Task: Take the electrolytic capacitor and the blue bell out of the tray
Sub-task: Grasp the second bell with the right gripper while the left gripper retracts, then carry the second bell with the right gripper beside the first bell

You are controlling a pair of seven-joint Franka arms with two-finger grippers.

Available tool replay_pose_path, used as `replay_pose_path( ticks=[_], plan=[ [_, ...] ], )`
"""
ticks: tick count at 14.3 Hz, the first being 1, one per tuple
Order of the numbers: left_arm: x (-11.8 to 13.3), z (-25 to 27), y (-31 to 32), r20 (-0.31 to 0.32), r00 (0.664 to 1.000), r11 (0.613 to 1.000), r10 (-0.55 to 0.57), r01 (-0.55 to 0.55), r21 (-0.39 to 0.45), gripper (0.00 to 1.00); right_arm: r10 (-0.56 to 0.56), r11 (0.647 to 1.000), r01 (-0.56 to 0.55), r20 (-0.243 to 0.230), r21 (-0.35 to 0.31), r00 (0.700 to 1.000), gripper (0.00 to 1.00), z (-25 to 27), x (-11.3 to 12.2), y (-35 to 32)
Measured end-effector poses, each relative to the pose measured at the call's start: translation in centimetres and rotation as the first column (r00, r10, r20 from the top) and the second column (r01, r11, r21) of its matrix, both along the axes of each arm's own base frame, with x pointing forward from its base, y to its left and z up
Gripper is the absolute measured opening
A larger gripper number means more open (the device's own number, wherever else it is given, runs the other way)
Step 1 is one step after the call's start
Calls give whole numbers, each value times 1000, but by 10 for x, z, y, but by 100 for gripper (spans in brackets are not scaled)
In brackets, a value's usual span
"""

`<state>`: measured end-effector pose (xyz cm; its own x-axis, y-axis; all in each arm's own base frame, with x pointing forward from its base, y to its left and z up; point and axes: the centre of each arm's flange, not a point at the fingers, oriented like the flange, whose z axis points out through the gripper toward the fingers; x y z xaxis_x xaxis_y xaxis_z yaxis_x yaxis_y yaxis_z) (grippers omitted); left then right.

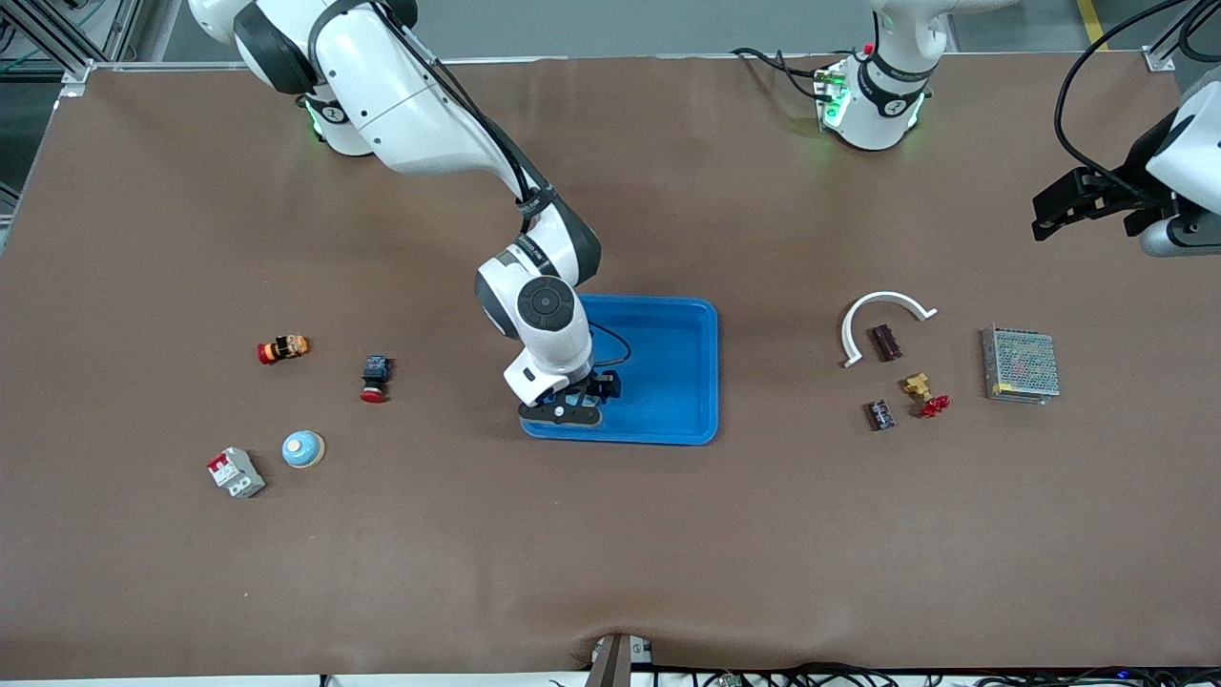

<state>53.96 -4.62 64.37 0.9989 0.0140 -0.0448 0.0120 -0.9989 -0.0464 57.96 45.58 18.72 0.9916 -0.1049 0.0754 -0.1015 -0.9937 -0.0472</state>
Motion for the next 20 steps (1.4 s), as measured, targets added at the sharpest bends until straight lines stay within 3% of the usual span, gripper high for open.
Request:
replay_pose_path(
  ticks=[3,5,16,20],
  plan=[
    [0,-1,-1,-2,1000,1000,-2,2,0,100,1,1000,-1,0,0,1000,89,0,0,0],
    [0,-1,-2,-3,1000,1000,-4,4,0,100,1,1000,-1,2,1,1000,67,1,0,0],
    [0,-2,-3,-4,1000,1000,-5,5,0,100,2,1000,-2,3,1,1000,67,3,1,1],
    [0,-2,-3,-4,1000,1000,-5,5,0,100,3,1000,-4,-26,-23,1000,67,20,1,1]
  ],
)
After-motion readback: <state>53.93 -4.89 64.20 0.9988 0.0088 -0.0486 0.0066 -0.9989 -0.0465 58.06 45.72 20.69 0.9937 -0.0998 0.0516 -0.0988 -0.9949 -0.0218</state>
